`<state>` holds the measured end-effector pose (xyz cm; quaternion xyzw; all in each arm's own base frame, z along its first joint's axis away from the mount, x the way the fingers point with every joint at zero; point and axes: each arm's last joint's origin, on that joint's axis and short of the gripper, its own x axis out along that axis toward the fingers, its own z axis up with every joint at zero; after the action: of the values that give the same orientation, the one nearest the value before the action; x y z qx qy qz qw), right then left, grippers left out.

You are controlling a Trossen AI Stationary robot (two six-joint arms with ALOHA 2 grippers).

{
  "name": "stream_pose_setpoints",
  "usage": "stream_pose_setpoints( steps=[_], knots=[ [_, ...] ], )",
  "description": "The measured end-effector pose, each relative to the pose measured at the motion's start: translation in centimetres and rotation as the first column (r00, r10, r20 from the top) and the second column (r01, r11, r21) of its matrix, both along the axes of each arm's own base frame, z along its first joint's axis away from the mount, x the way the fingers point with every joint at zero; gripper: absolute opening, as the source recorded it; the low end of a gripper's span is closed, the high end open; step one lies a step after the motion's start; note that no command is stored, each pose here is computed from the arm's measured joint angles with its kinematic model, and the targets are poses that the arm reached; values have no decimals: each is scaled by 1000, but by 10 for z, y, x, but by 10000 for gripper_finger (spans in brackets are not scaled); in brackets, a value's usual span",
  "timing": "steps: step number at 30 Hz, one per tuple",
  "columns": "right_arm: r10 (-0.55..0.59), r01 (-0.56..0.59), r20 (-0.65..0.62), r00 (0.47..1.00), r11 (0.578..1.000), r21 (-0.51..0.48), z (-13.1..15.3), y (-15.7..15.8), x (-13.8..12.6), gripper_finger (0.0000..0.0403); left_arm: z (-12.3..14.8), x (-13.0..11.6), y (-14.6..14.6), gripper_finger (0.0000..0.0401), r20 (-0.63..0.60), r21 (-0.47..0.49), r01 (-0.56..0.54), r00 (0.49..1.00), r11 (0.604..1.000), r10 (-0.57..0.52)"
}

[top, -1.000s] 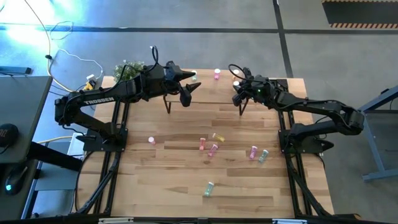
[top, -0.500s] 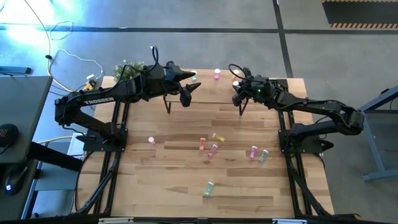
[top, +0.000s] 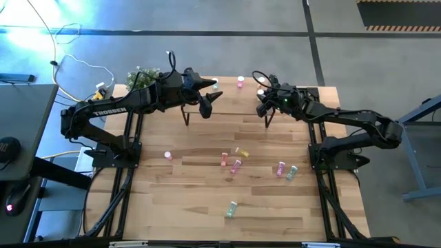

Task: Pick and place medicine bottles onto shelf by color
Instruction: Put the bottom left yellow pill bottle on the shelf aligned with the other yellow pill bottle

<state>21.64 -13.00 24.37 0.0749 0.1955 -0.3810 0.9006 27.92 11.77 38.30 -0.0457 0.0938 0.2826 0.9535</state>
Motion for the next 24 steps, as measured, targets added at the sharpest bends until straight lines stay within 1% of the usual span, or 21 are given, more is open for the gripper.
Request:
stream_pose_setpoints(
  steps=[9, 13, 20, 24],
  knots=[
    [-17, 17, -19, 1000, 1000, -2, 3, -1, 0, 101, 0, 0, 0, 236, 0, 0, 0, 1000, 1000, 0],
    [-28, 29, -19, 999, 999, 24, 4, 0, 0, 102, 0, 0, 0, 236, 0, 0, -1, 1000, 1000, 1],
    [-36, 37, -22, 999, 998, 47, 2, 0, -1, 137, 0, 0, 0, 236, 0, 0, -1, 1000, 1000, 1],
    [-38, 39, -19, 999, 998, 49, 2, 0, -1, 144, 0, 0, 0, 236, 0, 0, -1, 1000, 1000, 1]
  ],
)
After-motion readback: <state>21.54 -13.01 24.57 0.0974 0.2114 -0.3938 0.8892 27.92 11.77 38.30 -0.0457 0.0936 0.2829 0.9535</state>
